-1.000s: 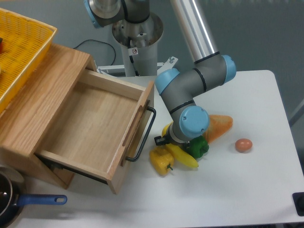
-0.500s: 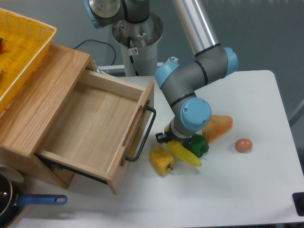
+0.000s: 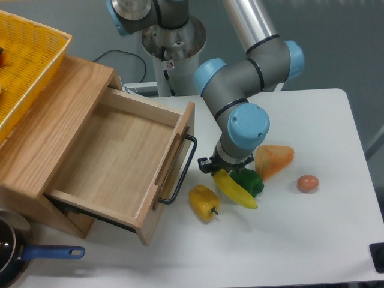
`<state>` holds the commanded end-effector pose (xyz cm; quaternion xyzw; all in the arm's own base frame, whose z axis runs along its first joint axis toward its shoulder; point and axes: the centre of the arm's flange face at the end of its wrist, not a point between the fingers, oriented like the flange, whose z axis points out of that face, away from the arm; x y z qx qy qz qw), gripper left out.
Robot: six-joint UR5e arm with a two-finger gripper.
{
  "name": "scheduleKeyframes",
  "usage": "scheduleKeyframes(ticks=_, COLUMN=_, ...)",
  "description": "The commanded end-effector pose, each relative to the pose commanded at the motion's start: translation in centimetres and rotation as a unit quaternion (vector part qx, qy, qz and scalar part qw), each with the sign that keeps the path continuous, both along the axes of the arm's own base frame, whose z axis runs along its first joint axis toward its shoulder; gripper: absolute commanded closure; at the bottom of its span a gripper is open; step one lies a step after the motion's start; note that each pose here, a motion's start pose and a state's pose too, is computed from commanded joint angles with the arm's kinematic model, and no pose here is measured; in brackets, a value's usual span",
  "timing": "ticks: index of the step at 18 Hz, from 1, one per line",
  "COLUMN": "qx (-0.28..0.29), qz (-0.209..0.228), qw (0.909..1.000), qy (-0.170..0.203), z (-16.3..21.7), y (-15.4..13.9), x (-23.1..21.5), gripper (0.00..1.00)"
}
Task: Pick up the banana
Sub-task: 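Drag the banana away from the yellow pepper toward the green pepper, then lift the banana up off the table with the gripper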
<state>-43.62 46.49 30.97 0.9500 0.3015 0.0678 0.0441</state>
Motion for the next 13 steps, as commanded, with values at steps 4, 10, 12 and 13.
scheduleKeyframes(ticks=4, qx=0.005, qz=-0.064, qw=0.9977, qy=0.022, z=3.1, y=-1.3, x=-0.9, gripper=0.6)
scheduleKeyframes(ticks=10, qx=0.006, qz=-0.167, qw=0.985, qy=0.044, z=5.6, y=-4.1, x=-2.2, gripper=0.6)
scheduleKeyframes(ticks=12, qx=0.003, qz=-0.183, qw=0.9819, qy=0.05, z=6.1, y=-4.3, x=-2.1, gripper=0.6)
scheduleKeyframes(ticks=13, qx=0.003, qz=-0.192, qw=0.98, qy=0.051, z=6.2, y=-4.2, x=-2.1, gripper=0.6)
